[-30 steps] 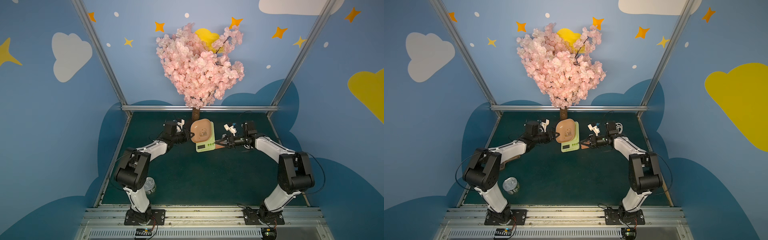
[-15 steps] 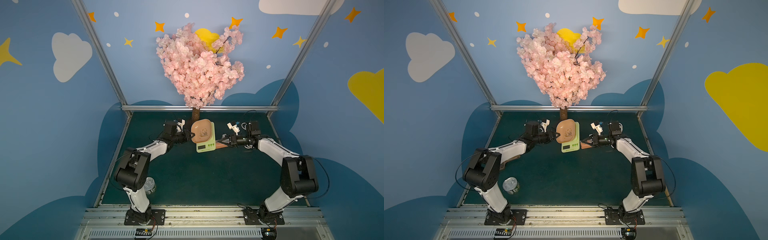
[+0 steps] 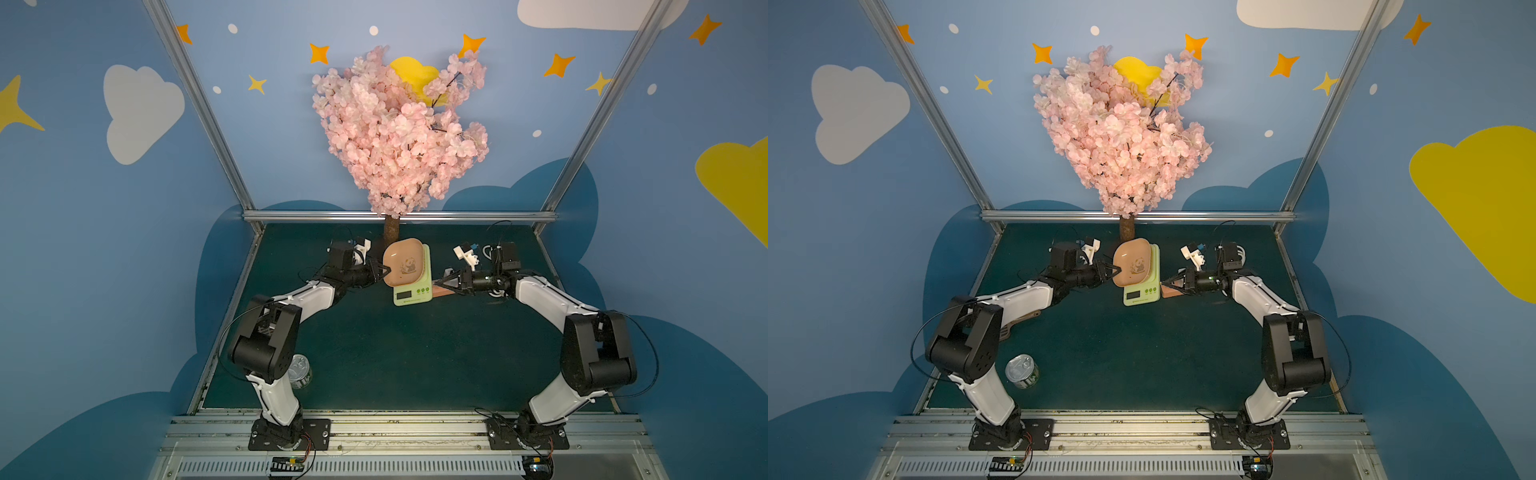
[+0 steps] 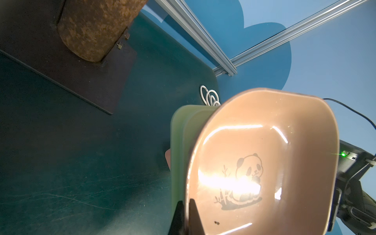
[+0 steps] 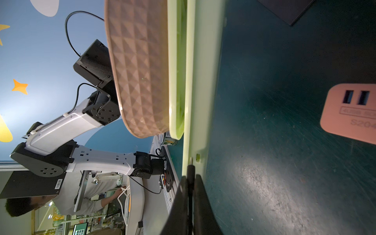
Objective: Charge the electronic scale
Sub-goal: Insert the charging cable into the electronic scale.
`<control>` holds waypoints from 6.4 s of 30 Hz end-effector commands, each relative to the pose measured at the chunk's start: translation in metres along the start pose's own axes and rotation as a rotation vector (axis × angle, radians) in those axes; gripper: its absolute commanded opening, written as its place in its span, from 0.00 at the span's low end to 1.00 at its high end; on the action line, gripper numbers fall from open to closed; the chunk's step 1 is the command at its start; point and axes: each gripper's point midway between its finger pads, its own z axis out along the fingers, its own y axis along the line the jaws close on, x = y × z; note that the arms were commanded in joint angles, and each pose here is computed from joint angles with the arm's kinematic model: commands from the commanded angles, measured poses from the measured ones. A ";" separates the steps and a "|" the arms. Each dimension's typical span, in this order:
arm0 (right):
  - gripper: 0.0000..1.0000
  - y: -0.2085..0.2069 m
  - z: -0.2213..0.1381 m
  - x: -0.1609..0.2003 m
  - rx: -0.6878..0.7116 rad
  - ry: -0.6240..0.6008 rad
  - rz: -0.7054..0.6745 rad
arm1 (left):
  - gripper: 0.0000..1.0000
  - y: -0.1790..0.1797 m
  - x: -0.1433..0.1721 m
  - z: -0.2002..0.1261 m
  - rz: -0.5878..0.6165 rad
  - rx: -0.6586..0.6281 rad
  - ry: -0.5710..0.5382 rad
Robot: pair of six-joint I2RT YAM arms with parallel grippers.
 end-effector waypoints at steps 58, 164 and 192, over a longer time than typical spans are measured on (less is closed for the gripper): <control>0.00 0.006 -0.004 0.010 0.054 0.011 -0.058 | 0.04 -0.044 -0.019 0.000 0.098 0.118 -0.034; 0.00 0.015 -0.008 0.001 0.027 -0.038 -0.059 | 0.04 -0.058 -0.008 0.004 0.168 0.211 -0.002; 0.00 0.006 -0.002 0.009 0.051 -0.004 0.003 | 0.04 -0.064 -0.017 0.003 0.170 0.219 -0.037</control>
